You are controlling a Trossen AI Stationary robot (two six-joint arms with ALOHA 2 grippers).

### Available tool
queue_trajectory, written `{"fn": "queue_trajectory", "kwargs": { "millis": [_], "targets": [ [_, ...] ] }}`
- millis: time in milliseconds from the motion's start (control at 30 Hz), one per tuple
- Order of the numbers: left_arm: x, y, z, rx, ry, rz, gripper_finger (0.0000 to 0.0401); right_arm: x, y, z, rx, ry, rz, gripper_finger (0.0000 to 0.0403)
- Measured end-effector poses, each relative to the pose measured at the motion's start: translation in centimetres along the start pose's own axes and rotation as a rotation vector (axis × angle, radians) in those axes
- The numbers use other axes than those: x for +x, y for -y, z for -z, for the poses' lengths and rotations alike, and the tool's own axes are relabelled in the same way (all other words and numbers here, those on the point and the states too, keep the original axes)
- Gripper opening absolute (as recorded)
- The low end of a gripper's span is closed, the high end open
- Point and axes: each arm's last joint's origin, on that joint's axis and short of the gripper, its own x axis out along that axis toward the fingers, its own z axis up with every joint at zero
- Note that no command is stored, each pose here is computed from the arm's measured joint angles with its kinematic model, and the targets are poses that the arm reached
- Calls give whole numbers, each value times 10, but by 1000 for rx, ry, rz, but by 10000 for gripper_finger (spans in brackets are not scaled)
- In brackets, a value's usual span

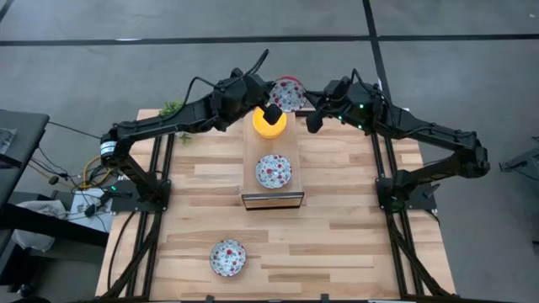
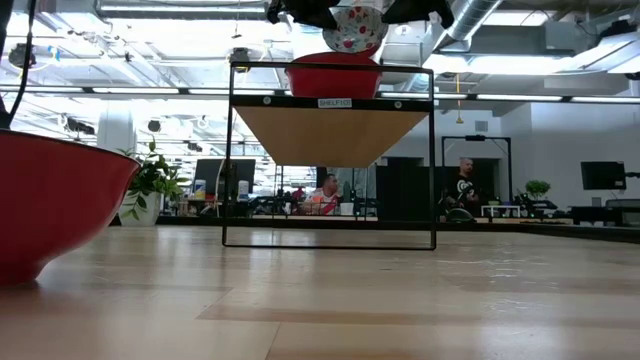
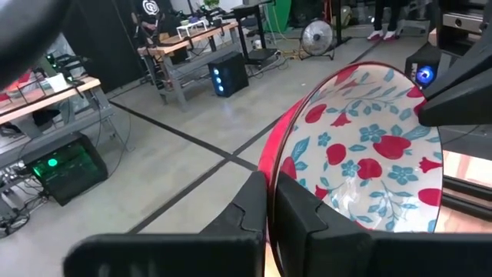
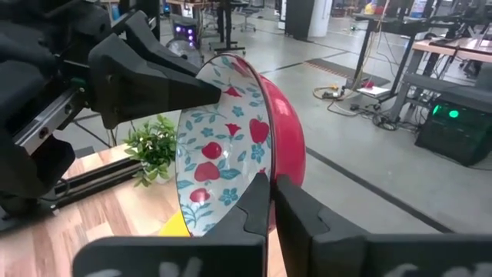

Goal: Pick & Place Mini bowls
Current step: Stack the top red patterned bowl on top of the red patterned bowl on the shelf

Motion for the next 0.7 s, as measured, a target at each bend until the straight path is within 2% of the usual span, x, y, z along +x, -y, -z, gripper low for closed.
{"fn": "queue_trajectory", "kwargs": {
  "millis": [500,600,700],
  "targets": [
    [0,1,0,-3,3,12,8,0,-1,0,30,-4,-26,2],
    [0,1,-1,-4,5,15,8,0,-1,1,50,-7,-32,19],
    [-1,1,-1,-8,14,40,8,1,-1,1,73,-12,-33,55]
  ]
}}
